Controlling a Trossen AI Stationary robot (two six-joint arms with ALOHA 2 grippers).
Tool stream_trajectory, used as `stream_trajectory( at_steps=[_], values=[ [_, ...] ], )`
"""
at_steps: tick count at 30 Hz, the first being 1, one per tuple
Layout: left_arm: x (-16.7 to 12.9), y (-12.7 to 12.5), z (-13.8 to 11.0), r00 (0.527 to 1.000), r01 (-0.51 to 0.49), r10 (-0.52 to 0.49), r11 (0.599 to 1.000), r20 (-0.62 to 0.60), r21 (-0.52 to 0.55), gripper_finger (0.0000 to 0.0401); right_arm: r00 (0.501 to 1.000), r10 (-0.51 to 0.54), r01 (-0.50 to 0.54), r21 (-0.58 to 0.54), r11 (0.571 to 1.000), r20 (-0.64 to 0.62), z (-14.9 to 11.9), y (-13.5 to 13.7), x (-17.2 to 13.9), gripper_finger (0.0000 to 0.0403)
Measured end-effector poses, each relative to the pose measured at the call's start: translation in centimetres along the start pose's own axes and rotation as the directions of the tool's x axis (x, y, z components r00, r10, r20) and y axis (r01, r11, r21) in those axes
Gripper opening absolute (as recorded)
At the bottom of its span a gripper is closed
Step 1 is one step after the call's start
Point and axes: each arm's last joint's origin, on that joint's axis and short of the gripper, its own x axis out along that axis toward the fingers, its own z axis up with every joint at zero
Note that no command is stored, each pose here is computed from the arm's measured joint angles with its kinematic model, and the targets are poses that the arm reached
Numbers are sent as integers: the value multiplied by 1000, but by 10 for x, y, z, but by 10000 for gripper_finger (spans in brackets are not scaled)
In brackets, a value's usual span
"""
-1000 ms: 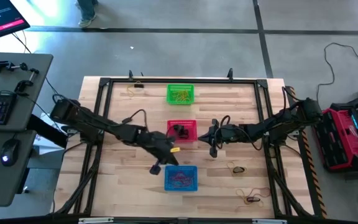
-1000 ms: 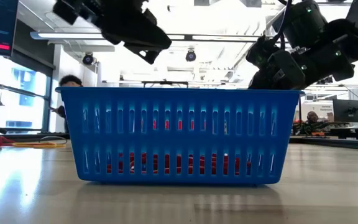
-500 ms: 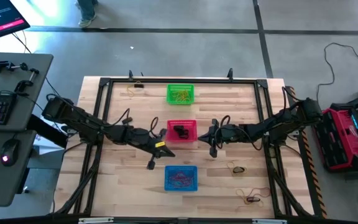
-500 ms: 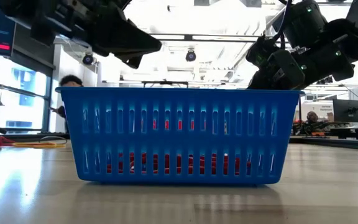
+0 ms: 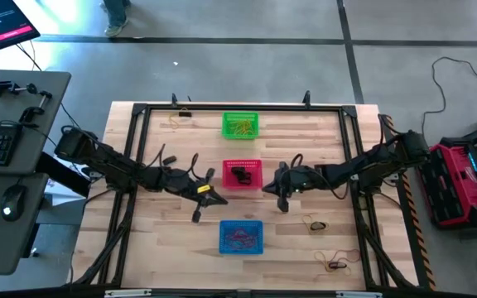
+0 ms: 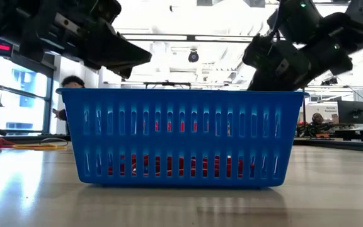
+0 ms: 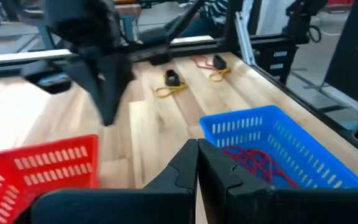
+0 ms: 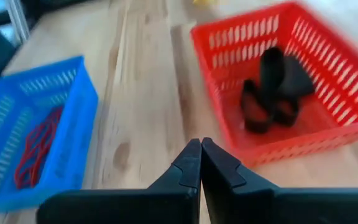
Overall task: Sort rubber bands into baskets
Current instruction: Put the black rubber band into the red bin
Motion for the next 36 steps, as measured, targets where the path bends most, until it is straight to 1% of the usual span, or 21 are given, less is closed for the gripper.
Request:
stream_trajectory(
  at_steps=[3, 6, 9, 12, 14, 19, 22, 25, 27, 29, 32, 34, 36],
  values=[
    [-5, 1, 1, 999, -22, 22, 1000, 41, 2, 0, 994, -9, 8, -16, 1000, -108, 5, 8, 3, 5],
    [-13, 0, -1, 995, -25, 24, 1000, 98, 10, 0, 968, -39, 36, -17, 999, -249, 12, 18, 4, 26],
    [-18, 1, -6, 993, -29, 28, 1000, 112, 6, 0, 926, -72, 73, -11, 997, -369, 22, 28, 0, 61],
    [-20, 3, -12, 995, -34, 35, 999, 91, -13, 0, 888, -88, 91, -17, 996, -451, 31, 39, -5, 96],
    [-21, 3, -14, 996, -33, 35, 999, 85, -23, 0, 870, -92, 97, -15, 995, -484, 37, 46, -8, 116],
    [-22, 2, -14, 996, -31, 34, 999, 87, -28, 0, 788, -118, 129, -25, 991, -604, 44, 64, -23, 148],
    [-22, 2, -14, 996, -31, 34, 999, 88, -28, 0, 741, -120, 131, -33, 991, -661, 45, 75, -32, 155],
    [-22, 2, -13, 995, -31, 33, 999, 94, -28, 0, 687, -83, 84, -34, 996, -722, 41, 88, -41, 156],
    [-22, 2, -13, 995, -31, 33, 999, 94, -28, 0, 646, -66, 81, -18, 997, -760, 35, 96, -47, 156],
    [-22, 2, -13, 995, -31, 33, 999, 94, -28, 0, 601, -59, 97, -1, 995, -797, 29, 102, -53, 156],
    [-22, 2, -13, 995, -31, 33, 999, 94, -28, 0, 539, -54, 148, 32, 988, -841, 20, 111, -62, 156],
    [-22, 2, -13, 995, -31, 33, 999, 97, -28, 0, 523, -54, 174, 44, 984, -851, 16, 118, -66, 156],
    [-22, 2, -13, 994, -31, 33, 999, 102, -27, 0, 517, -54, 187, 51, 981, -854, 12, 124, -70, 156]
  ],
)
